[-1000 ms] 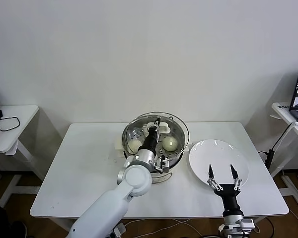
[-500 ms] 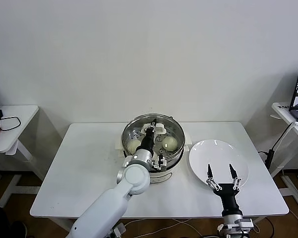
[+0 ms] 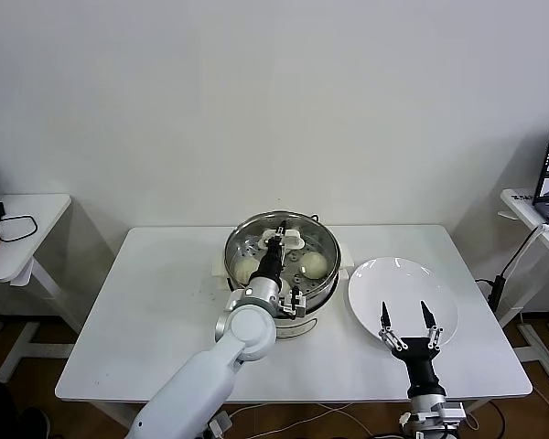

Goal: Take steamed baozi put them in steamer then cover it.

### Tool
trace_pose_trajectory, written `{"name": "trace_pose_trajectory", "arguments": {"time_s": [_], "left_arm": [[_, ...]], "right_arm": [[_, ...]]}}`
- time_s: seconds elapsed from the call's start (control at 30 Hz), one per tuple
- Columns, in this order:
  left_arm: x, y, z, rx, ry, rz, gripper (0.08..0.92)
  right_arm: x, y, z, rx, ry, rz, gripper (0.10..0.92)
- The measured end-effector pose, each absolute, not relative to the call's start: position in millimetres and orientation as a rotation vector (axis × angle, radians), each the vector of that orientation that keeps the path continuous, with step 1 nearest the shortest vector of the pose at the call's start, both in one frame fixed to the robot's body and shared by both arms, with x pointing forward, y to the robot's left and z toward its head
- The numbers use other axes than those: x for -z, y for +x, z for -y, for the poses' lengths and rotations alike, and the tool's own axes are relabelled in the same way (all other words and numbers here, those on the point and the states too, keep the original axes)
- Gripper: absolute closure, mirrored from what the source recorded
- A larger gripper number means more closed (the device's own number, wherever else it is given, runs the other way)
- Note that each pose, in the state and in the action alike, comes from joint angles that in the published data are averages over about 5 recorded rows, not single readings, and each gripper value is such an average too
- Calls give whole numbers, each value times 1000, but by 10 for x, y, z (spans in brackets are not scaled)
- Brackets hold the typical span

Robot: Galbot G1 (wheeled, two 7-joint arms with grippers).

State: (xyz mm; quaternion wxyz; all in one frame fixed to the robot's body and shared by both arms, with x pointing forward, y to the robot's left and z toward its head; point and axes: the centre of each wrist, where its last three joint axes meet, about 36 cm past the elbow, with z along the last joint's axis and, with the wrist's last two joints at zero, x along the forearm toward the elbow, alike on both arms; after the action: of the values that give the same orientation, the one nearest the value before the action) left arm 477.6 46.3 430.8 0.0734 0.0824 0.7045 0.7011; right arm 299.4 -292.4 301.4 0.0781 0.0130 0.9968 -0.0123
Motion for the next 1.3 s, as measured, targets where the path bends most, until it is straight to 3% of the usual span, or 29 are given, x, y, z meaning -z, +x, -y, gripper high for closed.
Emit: {"name": "trace_pose_trajectory", "arguments": {"time_s": [0.63, 0.97, 1.3], "left_arm": [[-4248, 4716, -478, -2112, 254, -2105, 788], [-4314, 4557, -570, -2079, 237, -2123, 518], [-4485, 4062, -773, -1981, 266, -2198, 231]], "right_arm": [[-3001, 3009, 2925, 44, 34, -2986, 200], [-2993, 3038, 2956, 55, 32, -2985, 200], [-3006, 3074, 2962, 57, 27, -2977, 200]]}}
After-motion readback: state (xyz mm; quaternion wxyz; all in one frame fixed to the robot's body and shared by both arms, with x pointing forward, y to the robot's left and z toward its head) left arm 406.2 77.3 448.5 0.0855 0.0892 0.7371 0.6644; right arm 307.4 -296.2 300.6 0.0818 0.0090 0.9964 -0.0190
